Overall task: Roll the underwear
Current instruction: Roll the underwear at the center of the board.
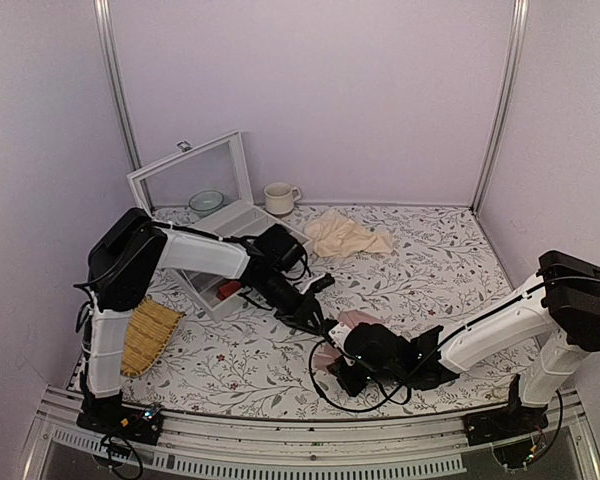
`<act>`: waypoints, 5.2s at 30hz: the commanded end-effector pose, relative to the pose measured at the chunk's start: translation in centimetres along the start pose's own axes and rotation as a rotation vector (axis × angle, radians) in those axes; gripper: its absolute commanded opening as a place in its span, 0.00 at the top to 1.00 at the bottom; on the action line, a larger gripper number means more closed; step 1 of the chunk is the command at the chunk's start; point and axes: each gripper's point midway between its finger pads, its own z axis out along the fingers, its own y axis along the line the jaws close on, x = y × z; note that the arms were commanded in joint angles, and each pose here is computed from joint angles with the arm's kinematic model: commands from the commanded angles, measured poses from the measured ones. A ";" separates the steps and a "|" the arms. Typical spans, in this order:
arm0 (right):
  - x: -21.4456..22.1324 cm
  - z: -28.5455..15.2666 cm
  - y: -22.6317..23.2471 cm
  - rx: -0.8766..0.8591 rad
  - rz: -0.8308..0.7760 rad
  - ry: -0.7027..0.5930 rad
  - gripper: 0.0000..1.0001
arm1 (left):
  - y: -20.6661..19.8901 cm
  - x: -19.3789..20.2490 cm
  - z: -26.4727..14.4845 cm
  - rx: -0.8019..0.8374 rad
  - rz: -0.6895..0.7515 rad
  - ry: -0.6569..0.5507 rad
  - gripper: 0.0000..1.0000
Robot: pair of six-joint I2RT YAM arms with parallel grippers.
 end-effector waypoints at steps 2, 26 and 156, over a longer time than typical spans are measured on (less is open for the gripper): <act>6.7 0.9 -1.5 0.039 -0.034 0.213 1.00 | -3.0 -2.8 0.4 0.079 0.080 -0.048 0.75; 5.5 -0.5 -0.4 -0.020 0.027 0.173 1.00 | 2.9 0.3 5.3 -0.124 -0.088 0.117 0.85; 6.9 5.8 -1.3 -0.488 0.431 0.649 1.00 | 1.2 4.7 -9.2 -0.131 -0.105 -0.220 0.58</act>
